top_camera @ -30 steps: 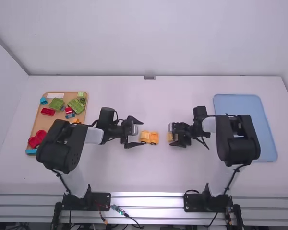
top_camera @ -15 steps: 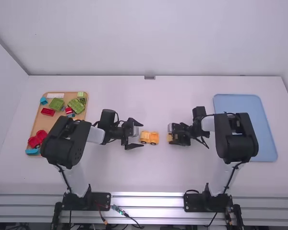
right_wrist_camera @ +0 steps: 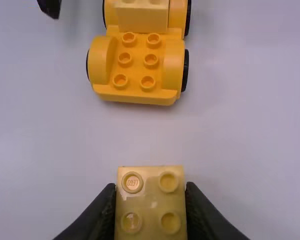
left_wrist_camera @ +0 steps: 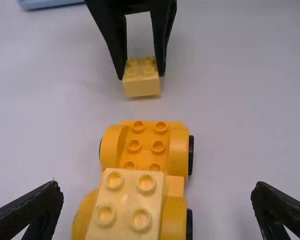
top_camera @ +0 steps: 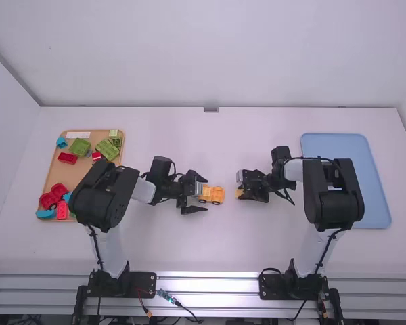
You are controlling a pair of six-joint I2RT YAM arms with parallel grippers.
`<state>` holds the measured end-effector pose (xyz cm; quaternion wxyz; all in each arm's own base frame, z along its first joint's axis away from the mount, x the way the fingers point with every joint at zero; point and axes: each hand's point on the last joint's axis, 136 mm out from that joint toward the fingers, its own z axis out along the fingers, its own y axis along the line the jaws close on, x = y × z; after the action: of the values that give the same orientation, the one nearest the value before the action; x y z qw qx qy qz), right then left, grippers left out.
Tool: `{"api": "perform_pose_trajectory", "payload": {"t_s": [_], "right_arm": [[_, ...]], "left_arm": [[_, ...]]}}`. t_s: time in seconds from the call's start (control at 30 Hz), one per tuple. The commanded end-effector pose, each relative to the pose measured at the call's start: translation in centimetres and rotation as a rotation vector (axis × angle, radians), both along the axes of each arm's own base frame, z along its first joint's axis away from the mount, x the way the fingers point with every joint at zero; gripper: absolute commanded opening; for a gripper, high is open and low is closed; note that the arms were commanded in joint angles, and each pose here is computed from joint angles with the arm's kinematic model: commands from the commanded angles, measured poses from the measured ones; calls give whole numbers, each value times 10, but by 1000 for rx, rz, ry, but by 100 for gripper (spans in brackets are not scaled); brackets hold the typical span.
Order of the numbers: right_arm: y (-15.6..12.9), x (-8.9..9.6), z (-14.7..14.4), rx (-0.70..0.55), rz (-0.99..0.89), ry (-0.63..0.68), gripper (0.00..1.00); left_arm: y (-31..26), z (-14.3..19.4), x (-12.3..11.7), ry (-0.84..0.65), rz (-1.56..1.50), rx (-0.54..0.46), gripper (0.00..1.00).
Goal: Assemble lego blocks to make yellow taxi
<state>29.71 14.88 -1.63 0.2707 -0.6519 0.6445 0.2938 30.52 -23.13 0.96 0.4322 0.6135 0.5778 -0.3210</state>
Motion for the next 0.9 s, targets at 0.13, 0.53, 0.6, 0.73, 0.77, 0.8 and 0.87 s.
{"api": "perform_pose_trajectory", "payload": {"t_s": [0.13, 0.53, 0.6, 0.73, 0.77, 0.8, 0.87], "right_arm": [[4, -1, 2, 38, -2, 36, 16], [17, 8, 34, 55, -27, 154, 17], [23, 12, 36, 54, -36, 155, 15], [35, 17, 35, 44, -51, 156, 14], [37, 18, 34, 42, -55, 155, 14], [41, 20, 33, 36, -59, 149, 14], [48, 22, 32, 26, -58, 139, 13]], "left_arm": [[-8, -15, 24, 33, 10, 51, 98], [-16, -32, 29, 114, -21, 37, 52], [-15, -33, 33, 109, -1, 41, 49], [-12, -38, 42, 109, 69, 68, 49], [-11, -39, 42, 106, 74, 71, 49], [-10, -40, 43, 101, 81, 78, 49], [-9, -42, 42, 99, 86, 83, 49]]}}
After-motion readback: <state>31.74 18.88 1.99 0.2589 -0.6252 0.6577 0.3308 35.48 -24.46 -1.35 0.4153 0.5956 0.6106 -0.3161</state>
